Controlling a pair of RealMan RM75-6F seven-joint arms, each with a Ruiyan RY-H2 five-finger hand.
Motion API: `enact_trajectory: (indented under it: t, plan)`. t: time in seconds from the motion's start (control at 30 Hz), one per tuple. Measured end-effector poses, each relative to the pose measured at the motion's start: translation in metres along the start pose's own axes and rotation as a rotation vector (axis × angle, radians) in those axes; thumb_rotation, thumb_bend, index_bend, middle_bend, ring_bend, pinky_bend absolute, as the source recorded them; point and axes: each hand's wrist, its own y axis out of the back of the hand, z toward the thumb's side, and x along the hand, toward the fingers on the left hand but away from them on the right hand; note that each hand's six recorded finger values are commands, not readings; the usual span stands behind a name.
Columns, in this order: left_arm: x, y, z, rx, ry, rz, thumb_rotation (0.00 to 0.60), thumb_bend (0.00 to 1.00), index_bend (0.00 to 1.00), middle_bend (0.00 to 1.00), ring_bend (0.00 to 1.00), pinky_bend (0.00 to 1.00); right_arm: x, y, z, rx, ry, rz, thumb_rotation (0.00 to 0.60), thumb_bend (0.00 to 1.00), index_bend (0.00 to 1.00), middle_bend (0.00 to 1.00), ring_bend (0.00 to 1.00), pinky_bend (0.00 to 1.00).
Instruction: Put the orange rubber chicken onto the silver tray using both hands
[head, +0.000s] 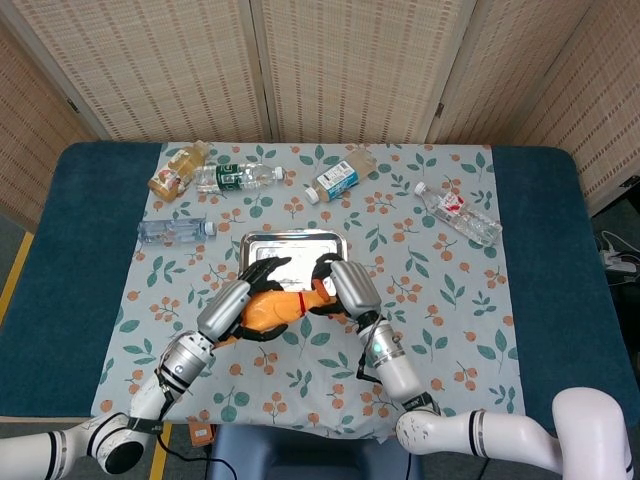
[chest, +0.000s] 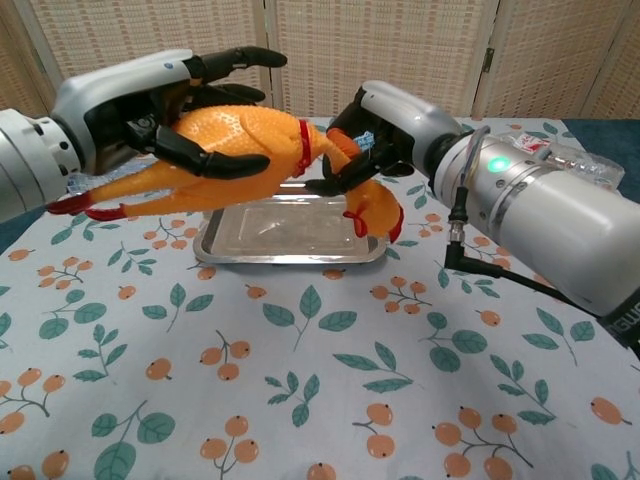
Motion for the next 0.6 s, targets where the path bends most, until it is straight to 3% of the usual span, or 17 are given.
enact_trajectory:
  t: [0.2, 0.37, 0.6]
  plan:
    - [0.001, 0.001, -0.013, 0.039, 0.031, 0.009, 0.600, 0.30, 0.00, 0.00, 0.00, 0.00, -0.001, 0.004, 0.003, -0.006, 0.009, -0.010, 0.600, 0.32, 0.94, 0.56, 0.73, 1.00]
    - [0.003, 0.002, -0.030, 0.116, 0.090, -0.003, 0.600, 0.30, 0.00, 0.00, 0.00, 0.00, 0.000, 0.009, 0.003, 0.010, 0.009, -0.016, 0.600, 0.32, 0.94, 0.56, 0.73, 1.00]
    - [0.005, 0.005, -0.039, 0.217, 0.108, -0.011, 0.600, 0.29, 0.00, 0.00, 0.00, 0.00, 0.001, 0.016, 0.006, 0.022, 0.012, -0.026, 0.600, 0.32, 0.94, 0.56, 0.73, 1.00]
